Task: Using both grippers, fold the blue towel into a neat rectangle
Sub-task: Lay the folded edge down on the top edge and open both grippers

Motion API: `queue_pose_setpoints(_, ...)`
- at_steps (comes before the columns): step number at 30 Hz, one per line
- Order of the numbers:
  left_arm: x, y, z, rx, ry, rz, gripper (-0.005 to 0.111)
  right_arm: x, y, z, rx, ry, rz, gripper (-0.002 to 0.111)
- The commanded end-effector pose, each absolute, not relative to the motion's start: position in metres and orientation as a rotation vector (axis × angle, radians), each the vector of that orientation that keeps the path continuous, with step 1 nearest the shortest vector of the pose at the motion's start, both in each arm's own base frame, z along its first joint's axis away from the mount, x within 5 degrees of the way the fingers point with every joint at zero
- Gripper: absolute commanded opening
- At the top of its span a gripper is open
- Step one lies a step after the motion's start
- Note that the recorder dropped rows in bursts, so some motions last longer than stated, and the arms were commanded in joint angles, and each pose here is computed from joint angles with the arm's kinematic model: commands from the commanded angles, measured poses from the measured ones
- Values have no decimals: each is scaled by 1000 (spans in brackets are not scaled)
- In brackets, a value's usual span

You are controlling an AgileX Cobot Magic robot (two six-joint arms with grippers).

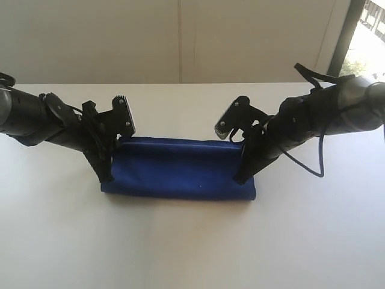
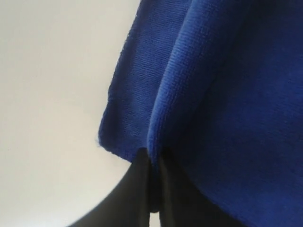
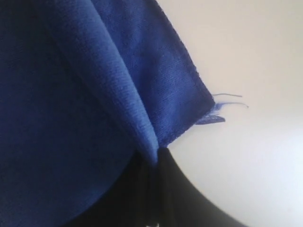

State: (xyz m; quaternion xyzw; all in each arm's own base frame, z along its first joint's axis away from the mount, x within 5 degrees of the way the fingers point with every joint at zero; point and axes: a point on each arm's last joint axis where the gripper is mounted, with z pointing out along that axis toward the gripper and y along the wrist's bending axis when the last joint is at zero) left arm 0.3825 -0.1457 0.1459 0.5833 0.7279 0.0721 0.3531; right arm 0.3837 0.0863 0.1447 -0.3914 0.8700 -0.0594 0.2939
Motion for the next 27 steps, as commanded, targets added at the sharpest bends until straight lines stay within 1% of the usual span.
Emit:
queue_pose_setpoints(1,386,-145,164,1457,1850,214,0,388,83,154,-1031,2327,-163,0)
queue_pose_setpoints(3,390,-147,179,1435,1816,219,0,391,83,165,-1025,2314,-166,0)
queue_pose_setpoints(5,394,-150,188,1436,1796,202,0,392,84,174,-1019,2299,-170,0)
queue_pose_setpoints(8,396,-152,193,1437,1784,192,0,395,84,182,-1008,2276,-175,0)
queue_pose_setpoints(11,396,-152,191,1437,1787,194,0,398,85,181,-1002,2261,-179,0)
queue_pose_setpoints(16,400,-152,170,1455,1824,191,0,402,86,169,-1003,2263,-178,0)
queue_pose_setpoints(24,406,-151,150,1448,1854,223,0,407,87,145,-1014,2288,-172,0)
queue_pose_setpoints(27,406,-151,136,1467,1880,212,1,409,87,139,-1010,2280,-174,0)
